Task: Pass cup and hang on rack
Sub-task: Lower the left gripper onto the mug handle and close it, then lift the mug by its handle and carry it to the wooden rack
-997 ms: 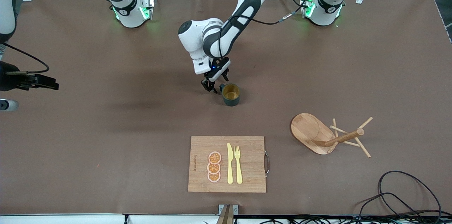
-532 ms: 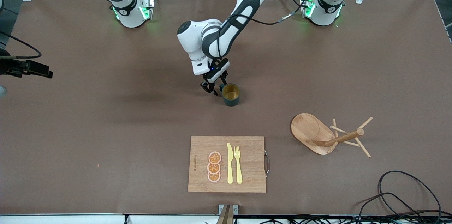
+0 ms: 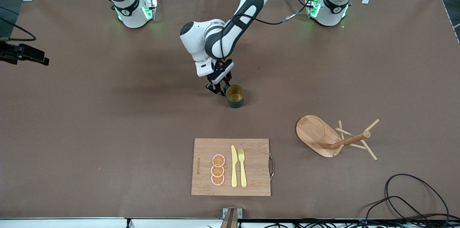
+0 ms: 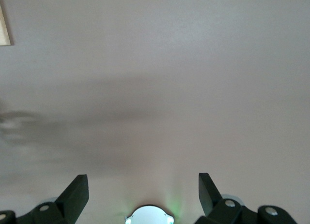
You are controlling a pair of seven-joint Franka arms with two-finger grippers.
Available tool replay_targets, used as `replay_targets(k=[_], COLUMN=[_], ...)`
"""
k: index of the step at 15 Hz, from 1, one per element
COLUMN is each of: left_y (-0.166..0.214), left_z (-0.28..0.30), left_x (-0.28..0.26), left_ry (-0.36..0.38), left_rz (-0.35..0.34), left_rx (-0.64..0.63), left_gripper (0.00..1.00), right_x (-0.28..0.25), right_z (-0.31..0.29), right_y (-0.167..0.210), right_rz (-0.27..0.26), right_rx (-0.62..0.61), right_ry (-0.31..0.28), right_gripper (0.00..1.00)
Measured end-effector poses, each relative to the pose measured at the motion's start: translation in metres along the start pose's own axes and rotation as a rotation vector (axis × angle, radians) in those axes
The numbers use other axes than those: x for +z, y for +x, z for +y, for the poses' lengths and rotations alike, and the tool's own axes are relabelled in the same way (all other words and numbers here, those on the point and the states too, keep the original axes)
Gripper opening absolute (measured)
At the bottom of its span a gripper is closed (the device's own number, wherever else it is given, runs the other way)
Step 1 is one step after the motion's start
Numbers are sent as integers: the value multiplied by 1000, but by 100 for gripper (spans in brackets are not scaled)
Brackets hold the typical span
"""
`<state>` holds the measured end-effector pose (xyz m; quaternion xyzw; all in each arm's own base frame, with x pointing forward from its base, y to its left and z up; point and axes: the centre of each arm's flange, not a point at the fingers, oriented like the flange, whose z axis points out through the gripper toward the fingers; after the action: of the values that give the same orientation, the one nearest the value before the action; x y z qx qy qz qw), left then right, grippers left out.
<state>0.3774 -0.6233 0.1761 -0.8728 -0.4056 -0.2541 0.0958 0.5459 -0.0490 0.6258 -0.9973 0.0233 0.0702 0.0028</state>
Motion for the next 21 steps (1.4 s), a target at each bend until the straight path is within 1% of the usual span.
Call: replay_targets(k=[1,2,4,5,6,8,9,11,14,16,17,19,21], left_y=[1,2,2,2,2,2,1,-2,2,21,38,87,150], left_z=[0,0,0,0,0,1,1,0,6,16,22,36,50], left_x=[0,-1,-1,-2,-2,-3,-4,-7,-20,-38,-49,-70,-91], left_ry=[7,11,12,11,10,9,7,3,-18,-36,-38,-36,-42], left_rz=[5,9,10,10,10,9,7,4,-7,-29,-54,-128,-213], left_rx=[-1,-2,-3,-4,-4,-3,-3,2,18,12,3,-16,-39], left_gripper=[46,46,42,38,38,29,29,21,21,21,21,21,21], right_x=[-1,-2,-6,-9,-11,-13,-14,-16,-21,-23,-23,-23,-22], right_z=[1,1,2,2,2,2,2,2,2,2,2,2,2], right_y=[-7,-14,-26,-30,-32,-35,-35,-37,-41,-43,-44,-44,-44], right_rz=[22,39,58,64,68,73,75,80,88,92,93,93,91], right_rx=[0,-1,-1,-1,-2,-2,-2,-2,-8,-15,-17,-20,-21], right_ry=[2,4,7,7,8,8,8,8,9,9,9,9,9], right_gripper=[100,100,100,100,100,100,100,100,100,100,100,100,100])
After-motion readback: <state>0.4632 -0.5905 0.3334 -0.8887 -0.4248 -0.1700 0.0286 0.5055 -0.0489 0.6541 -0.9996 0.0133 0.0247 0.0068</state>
